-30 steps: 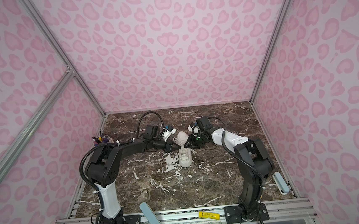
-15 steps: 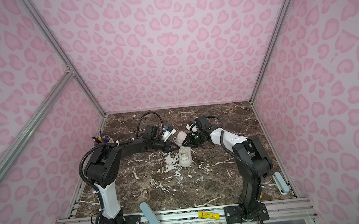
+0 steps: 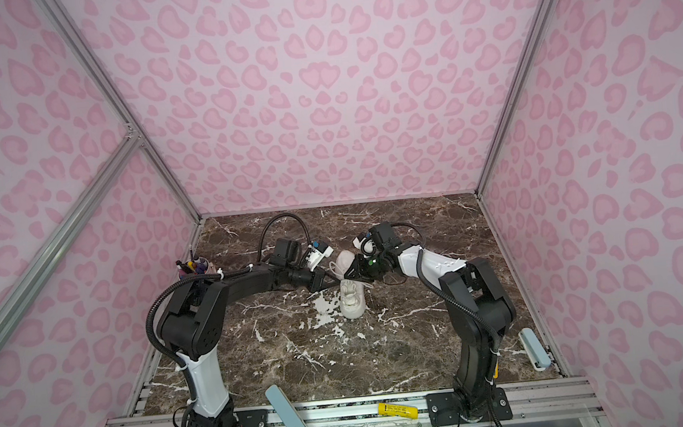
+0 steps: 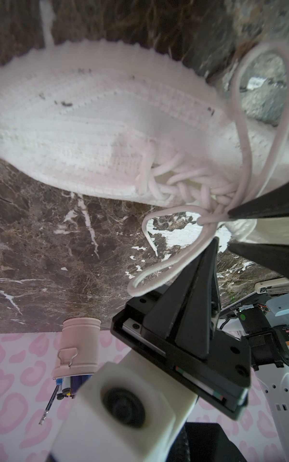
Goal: Tie the shoes
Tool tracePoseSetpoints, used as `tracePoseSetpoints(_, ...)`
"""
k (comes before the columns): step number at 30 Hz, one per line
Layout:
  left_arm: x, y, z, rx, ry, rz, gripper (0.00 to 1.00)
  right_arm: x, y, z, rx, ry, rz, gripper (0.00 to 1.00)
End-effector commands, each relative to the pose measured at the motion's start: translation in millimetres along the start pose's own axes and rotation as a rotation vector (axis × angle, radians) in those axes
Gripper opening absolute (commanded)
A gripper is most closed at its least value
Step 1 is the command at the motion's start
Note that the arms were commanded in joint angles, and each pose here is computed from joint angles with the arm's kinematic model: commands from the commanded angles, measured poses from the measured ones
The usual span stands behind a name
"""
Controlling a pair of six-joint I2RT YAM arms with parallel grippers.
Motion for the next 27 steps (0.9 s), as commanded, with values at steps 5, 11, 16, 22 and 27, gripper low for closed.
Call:
tracePoseSetpoints(5, -1.1, -2.3, 4.4, 0.01, 0.005, -0.011, 0.04, 1.2, 9.2, 0.1, 0.038, -0.002, 0.018, 0.19)
tracePoseSetpoints(11, 3.3, -1.0, 3.8, 0.012, -0.005, -0.01, 0.04, -1.8, 5.3, -6.7, 0.035, 0.015, 0.0, 0.2)
tracePoseSetpoints(16, -2.9, -1.0, 6.0, 0.023, 0.018, -0.006, 0.04, -2.7, -1.7, -10.7, 0.008, 0.015, -0.015, 0.2)
tracePoseSetpoints(22, -11.6, 1.4, 18.0, 0.057, 0.023, 0.007, 0.03, -3.2, -4.9, -11.9, -0.009, 0.014, -0.025, 0.2)
tracePoseSetpoints(27, -14.1, 4.4, 30.2, 0.081, 0.029, 0.013, 0.04, -3.1, -5.3, -11.2, -0.013, 0.013, -0.024, 0.2)
Point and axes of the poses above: each gripper's point midway between its finger pads, its own z axis back along the fingers, its own y axis along the line the jaws close on, x = y × z, the point moved 10 cm from there along z, back along the fingers, and after that the axes turned 1 degree about z, right-handed, at the moved point
